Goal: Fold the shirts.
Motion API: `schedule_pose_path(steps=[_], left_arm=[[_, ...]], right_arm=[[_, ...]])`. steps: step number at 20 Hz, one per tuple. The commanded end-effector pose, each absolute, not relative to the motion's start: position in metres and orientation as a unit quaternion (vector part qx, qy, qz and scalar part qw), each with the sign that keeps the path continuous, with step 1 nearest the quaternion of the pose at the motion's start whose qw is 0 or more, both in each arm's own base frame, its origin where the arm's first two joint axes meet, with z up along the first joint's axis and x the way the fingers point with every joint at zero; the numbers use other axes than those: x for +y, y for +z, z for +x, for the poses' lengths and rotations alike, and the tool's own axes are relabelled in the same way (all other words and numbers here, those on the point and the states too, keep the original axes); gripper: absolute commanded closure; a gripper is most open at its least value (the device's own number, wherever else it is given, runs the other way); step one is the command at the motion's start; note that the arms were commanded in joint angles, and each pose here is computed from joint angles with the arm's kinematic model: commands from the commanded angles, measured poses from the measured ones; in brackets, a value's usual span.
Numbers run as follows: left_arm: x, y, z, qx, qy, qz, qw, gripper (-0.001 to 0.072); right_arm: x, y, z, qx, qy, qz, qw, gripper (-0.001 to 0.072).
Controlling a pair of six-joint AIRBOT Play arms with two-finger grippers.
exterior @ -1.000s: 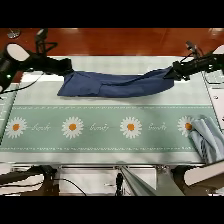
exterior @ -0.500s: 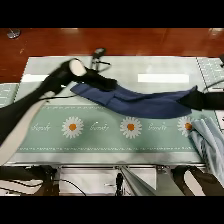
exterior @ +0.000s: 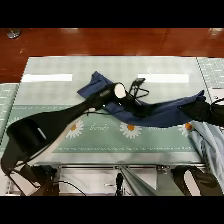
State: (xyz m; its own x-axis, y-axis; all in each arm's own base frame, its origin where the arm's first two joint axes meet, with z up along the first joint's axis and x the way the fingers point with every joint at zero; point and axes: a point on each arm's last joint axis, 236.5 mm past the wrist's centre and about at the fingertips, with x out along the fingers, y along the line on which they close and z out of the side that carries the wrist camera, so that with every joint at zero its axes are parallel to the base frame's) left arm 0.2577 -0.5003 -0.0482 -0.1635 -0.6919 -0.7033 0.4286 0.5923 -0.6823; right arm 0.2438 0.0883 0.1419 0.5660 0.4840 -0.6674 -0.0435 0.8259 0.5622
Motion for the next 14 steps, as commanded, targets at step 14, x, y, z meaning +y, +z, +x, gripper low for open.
schedule_pose_path(steps=[14], left_arm=[[-0.181, 0.148, 0.422, 0.478, -0.275, -0.163, 0.818, 0.0686]], right_arm=[[0.176, 0.161, 0.310, 0.413, 0.299, 0.281, 0.813, 0.0687]])
